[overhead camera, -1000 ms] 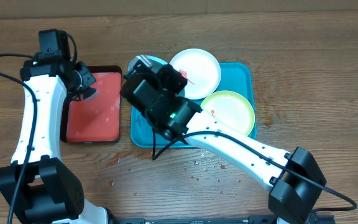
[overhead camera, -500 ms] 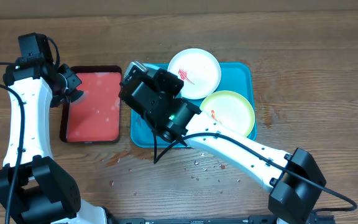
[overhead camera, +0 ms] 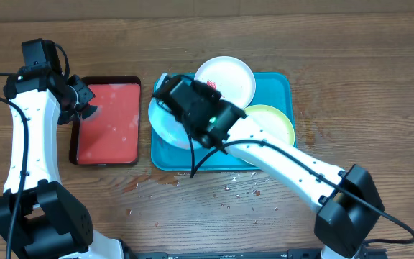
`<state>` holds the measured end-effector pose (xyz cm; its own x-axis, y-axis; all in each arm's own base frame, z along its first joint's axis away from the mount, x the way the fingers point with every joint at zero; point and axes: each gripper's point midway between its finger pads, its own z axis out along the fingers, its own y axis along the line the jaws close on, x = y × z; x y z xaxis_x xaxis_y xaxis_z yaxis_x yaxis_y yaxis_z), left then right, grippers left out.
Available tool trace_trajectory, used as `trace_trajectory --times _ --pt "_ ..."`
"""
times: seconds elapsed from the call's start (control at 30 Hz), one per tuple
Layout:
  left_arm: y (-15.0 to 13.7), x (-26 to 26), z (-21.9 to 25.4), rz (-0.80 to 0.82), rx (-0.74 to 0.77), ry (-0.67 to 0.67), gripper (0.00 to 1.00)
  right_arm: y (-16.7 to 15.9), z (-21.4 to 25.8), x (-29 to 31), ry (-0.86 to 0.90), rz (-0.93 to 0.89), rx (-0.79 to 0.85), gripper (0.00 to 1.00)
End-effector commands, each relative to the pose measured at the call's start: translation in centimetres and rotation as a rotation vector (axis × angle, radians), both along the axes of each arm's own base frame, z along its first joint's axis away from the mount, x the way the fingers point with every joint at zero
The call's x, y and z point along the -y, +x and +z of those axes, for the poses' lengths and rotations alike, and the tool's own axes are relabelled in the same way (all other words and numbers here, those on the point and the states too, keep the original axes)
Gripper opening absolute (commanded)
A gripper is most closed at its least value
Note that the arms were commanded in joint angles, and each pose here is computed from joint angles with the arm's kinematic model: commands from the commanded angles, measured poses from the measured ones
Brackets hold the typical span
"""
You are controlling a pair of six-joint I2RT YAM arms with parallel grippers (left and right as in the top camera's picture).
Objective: Clean dirty plates on tray and stack at the side
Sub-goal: 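Carry the plate right and set it on the table beside the tray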
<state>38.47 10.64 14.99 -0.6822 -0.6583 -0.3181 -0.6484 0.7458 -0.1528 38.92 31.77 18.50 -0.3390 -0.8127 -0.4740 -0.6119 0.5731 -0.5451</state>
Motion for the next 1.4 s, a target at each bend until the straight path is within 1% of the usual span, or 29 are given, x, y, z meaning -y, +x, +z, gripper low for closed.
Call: trace_trajectory --times 0.0,0.07,0.1,0.2,0.3,0.43,0.57,0.67,0.83,0.87,0.97,1.03,1.07,1.1,1.13,1.17,1.23,1.37 --pt "0.0 0.3 -0.3 0.013 -0.002 -0.018 0.04 3.7 3.4 4.3 0.236 -0.299 0.075 0.04" --pt "0.0 0.3 -0.3 0.013 -0.003 -0.019 0.04 5.6 3.8 7.3 0.369 -0.441 0.064 0.04" --pt "0.0 0.3 -0.3 0.013 -0.002 -0.018 0.04 7.3 3.6 10.2 0.504 -0.54 0.001 0.04" --pt "0.0 0.3 -0.3 0.013 -0.002 -0.018 0.04 9.0 2.0 14.7 0.668 -0.624 -0.161 0.04" --pt "0.0 0.3 -0.3 0.013 -0.002 -0.018 0.04 9.3 0.2 19.7 0.785 -0.725 -0.314 0.04" --pt "0.0 0.3 -0.3 0.013 -0.001 -0.018 0.04 8.7 -1.6 27.4 0.881 -0.928 -0.415 0.04" --pt "0.1 0.3 -0.3 0.013 0.0 -0.017 0.04 7.7 -2.8 34.7 0.912 -1.093 -0.402 0.04" --pt "0.1 0.2 -0.2 0.013 0.002 -0.017 0.04 6.9 -4.1 39.0 0.932 -1.185 -0.376 0.04" --pt "0.1 0.3 -0.3 0.013 0.002 -0.017 0.04 5.0 -8.4 44.2 0.926 -1.333 -0.317 0.04" --pt "0.1 0.3 -0.3 0.013 0.002 -0.017 0.04 4.6 -9.3 44.9 0.935 -1.346 -0.307 0.04" --pt "0.1 0.3 -0.3 0.013 0.002 -0.017 0.04 4.5 -10.2 45.2 0.94 -1.349 -0.295 0.04" --pt "0.1 0.3 -0.3 0.013 0.002 -0.017 0.04 4.5 -10.3 45.0 0.939 -1.344 -0.294 0.12" --pt "0.1 0.3 -0.3 0.013 0.002 -0.017 0.04 4.6 -10.3 44.9 0.939 -1.34 -0.295 0.26" --pt "0.1 0.3 -0.3 0.013 0.002 -0.017 0.04 4.7 -10.3 44.7 0.938 -1.335 -0.296 0.52" --pt "0.1 0.3 -0.3 0.013 0.002 -0.017 0.04 4.9 -10.2 44.2 0.94 -1.322 -0.301 0.84" --pt "0.1 0.3 -0.3 0.013 0.002 -0.017 0.04 5.1 -10.1 43.4 0.956 -1.298 -0.315 0.87" --pt "0.1 0.3 -0.3 0.013 0.001 -0.018 0.04 5.9 -9.7 41.3 1.022 -1.219 -0.361 0.87" --pt "0.2 0.3 -0.2 0.011 0.003 -0.017 0.04 7.8 -7.2 34.6 1.18 -0.911 -0.468 0.82"
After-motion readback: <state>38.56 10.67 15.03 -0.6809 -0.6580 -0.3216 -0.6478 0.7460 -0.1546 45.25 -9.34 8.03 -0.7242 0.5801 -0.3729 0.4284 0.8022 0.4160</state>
